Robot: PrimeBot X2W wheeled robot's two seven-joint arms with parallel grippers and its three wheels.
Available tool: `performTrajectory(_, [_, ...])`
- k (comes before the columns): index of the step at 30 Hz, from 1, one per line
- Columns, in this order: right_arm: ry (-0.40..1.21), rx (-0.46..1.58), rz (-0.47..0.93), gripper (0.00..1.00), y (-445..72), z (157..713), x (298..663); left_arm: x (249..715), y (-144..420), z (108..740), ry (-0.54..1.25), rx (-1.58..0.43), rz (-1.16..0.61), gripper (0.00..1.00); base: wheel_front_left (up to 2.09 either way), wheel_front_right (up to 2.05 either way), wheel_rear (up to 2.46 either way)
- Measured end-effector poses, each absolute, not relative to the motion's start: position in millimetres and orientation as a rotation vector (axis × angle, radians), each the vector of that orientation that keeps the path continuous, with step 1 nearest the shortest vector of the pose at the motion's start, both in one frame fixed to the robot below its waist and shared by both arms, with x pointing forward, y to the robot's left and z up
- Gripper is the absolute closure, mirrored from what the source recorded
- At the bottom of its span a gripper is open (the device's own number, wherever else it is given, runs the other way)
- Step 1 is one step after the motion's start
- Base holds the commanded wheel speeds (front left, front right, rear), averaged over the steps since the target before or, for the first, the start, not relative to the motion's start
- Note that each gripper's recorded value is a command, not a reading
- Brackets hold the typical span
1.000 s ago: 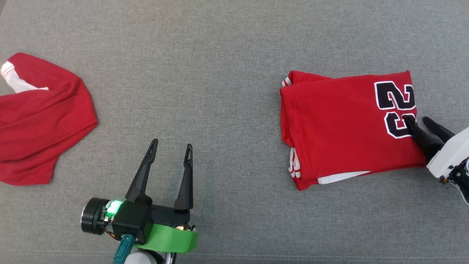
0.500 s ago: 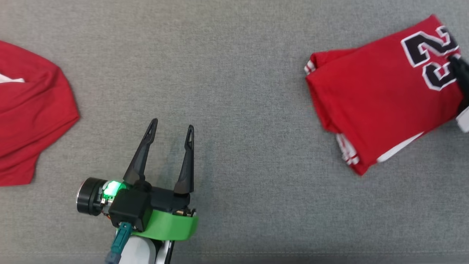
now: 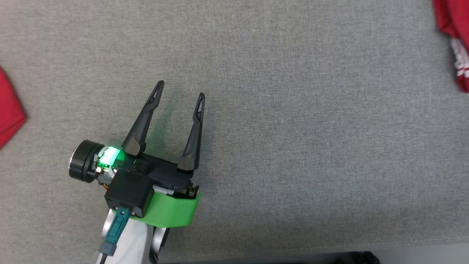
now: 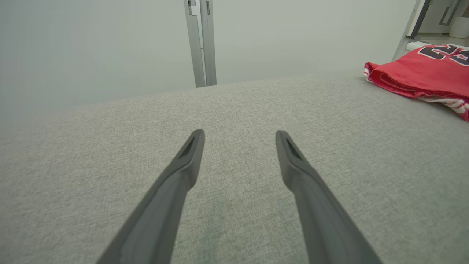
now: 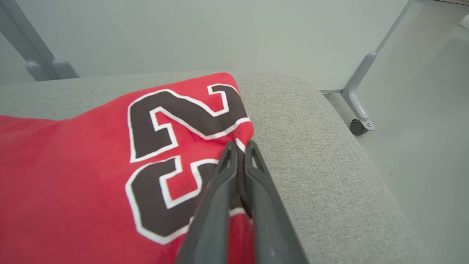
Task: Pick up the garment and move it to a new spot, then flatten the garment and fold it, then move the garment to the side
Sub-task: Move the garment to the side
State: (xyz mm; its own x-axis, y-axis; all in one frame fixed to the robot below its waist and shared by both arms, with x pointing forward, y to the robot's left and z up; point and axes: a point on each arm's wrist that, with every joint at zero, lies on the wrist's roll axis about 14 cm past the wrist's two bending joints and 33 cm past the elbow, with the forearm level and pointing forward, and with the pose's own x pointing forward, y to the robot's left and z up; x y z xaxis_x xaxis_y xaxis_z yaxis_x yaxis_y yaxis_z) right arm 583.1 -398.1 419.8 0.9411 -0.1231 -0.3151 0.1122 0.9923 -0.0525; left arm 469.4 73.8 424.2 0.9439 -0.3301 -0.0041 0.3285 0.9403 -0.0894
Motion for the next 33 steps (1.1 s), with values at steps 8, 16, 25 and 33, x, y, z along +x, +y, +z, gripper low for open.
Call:
performTrajectory(8, [0.320,-0.159,-0.233,1.00,-455,427,586,476,67,390,0.073,-0.077,-0.379,0.00,0.00,0.00,0.00])
performTrajectory(16, [0.335,-0.234,-0.328,0.00,-488,428,578,477,69,381,0.088,-0.063,-0.387,0.00,0.00,0.00,0.00])
performTrajectory(25, [0.270,-0.243,-0.164,0.00,-411,415,595,469,80,407,0.054,-0.039,-0.335,0.00,0.00,0.00,0.00])
performTrajectory(33, [0.188,-0.156,0.081,0.00,-294,425,579,442,110,431,0.062,-0.069,-0.197,0.00,0.00,0.00,0.00])
